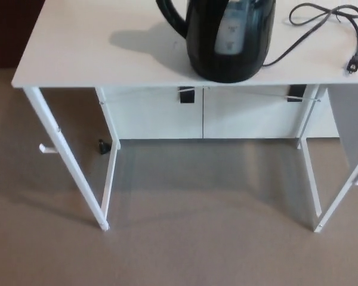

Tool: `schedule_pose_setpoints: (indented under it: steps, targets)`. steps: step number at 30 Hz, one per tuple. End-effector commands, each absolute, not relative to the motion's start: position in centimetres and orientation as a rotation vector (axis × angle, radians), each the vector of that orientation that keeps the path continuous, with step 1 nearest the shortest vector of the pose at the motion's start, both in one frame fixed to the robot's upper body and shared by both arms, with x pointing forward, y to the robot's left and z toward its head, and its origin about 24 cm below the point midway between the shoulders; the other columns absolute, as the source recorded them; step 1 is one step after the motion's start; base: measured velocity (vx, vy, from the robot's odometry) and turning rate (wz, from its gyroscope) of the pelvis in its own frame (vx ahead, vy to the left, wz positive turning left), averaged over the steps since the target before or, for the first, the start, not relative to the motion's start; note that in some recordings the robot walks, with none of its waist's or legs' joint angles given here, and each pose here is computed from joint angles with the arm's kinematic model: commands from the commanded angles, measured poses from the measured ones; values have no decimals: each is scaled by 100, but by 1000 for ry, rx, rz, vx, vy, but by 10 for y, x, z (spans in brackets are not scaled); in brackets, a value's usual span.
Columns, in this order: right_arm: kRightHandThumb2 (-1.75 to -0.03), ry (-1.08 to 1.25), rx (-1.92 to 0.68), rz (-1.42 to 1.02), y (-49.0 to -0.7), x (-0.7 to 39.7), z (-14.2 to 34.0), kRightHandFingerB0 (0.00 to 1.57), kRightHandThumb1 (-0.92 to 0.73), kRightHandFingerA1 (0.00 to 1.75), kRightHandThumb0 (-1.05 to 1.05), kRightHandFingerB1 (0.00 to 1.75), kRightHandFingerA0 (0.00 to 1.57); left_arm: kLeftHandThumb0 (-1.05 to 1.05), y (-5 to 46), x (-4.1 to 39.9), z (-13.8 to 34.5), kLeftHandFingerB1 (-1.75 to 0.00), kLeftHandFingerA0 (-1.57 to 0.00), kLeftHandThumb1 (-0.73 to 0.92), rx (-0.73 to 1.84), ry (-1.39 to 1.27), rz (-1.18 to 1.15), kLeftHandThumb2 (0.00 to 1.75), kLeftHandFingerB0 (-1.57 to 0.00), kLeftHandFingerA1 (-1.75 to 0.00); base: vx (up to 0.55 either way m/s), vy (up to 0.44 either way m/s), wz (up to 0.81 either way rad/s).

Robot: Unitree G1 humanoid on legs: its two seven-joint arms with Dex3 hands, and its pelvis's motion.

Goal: The robot walk towards a table in front and uses its left hand to pick up the pot from the base and places it on the table

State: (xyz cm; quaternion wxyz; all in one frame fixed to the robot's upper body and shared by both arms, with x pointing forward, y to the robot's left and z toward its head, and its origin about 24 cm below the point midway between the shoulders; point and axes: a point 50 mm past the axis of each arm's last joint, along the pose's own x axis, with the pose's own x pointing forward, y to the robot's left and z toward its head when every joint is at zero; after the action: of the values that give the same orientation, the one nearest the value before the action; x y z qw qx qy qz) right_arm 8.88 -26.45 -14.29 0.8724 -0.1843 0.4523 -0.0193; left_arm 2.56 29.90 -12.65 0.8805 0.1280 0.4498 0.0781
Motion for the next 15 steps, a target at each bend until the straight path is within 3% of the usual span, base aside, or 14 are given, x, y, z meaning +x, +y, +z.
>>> schedule_pose_setpoints:
  steps: [1,8,15]
  targets:
    - [-88,944,-391,-43,-262,90,-144,16,-43,58,-19,50,31,-6,307,28,-121,-29,-22,61,297,901,168,58,-20,-35,236,113,-9]
    - [-87,950,-394,-32,-261,85,-144,17,-43,58,-18,50,32,-8,308,21,-120,-29,-22,62,322,919,158,59,-21,-34,368,130,0]
    - [-88,944,-405,-34,-261,86,-144,18,-43,60,-18,50,35,-7,310,24,-119,-29,-21,62,308,910,161,59,-20,-34,131,-35,7]
